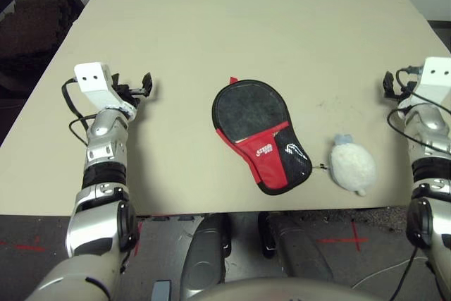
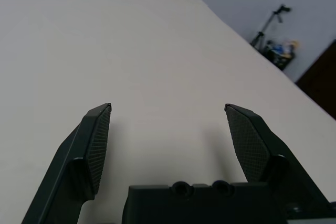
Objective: Store the ping-pong paddle in its case and zip it.
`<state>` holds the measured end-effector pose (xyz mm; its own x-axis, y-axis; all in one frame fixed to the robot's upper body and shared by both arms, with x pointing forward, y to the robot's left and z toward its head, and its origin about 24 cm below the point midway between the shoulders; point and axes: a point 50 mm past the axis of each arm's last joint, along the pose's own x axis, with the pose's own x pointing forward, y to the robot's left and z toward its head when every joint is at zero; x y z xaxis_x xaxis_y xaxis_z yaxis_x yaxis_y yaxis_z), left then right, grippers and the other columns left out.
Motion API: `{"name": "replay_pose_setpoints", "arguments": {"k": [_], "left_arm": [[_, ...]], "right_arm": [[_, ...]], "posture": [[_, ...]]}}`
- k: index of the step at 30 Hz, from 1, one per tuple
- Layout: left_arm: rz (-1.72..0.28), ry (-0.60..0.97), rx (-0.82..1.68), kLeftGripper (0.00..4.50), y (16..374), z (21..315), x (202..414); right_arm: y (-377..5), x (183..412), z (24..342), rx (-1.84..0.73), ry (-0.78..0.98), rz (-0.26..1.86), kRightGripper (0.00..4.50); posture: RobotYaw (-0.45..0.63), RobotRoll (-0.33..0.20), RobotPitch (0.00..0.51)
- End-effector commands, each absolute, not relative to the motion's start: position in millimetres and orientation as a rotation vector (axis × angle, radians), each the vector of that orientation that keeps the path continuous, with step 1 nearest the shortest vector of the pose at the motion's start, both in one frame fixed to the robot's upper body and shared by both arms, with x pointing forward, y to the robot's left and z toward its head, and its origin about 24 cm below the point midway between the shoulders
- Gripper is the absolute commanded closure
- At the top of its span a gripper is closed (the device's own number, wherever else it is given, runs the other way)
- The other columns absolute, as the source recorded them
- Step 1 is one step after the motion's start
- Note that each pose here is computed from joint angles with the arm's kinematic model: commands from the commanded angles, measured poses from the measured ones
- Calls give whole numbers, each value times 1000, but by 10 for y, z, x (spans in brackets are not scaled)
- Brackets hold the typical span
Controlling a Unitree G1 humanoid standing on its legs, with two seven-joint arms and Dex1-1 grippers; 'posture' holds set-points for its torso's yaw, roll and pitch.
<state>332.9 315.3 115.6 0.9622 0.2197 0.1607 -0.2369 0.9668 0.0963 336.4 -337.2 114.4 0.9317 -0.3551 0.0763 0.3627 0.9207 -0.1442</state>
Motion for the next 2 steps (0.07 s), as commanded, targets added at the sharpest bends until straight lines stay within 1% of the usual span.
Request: {"name": "replay_pose_setpoints", "arguments": {"k": [1, 2], "left_arm": [[284, -175, 157, 0, 3185, 1128, 3262], [302, -174, 158, 0, 3206, 1117, 3247]], "right_arm": [[-3458, 3246, 942, -136, -8, -401, 42], [-3459, 3229, 910, -133, -1, -397, 42]], "posture": [[-117, 0, 210], [-122, 0, 207]]}}
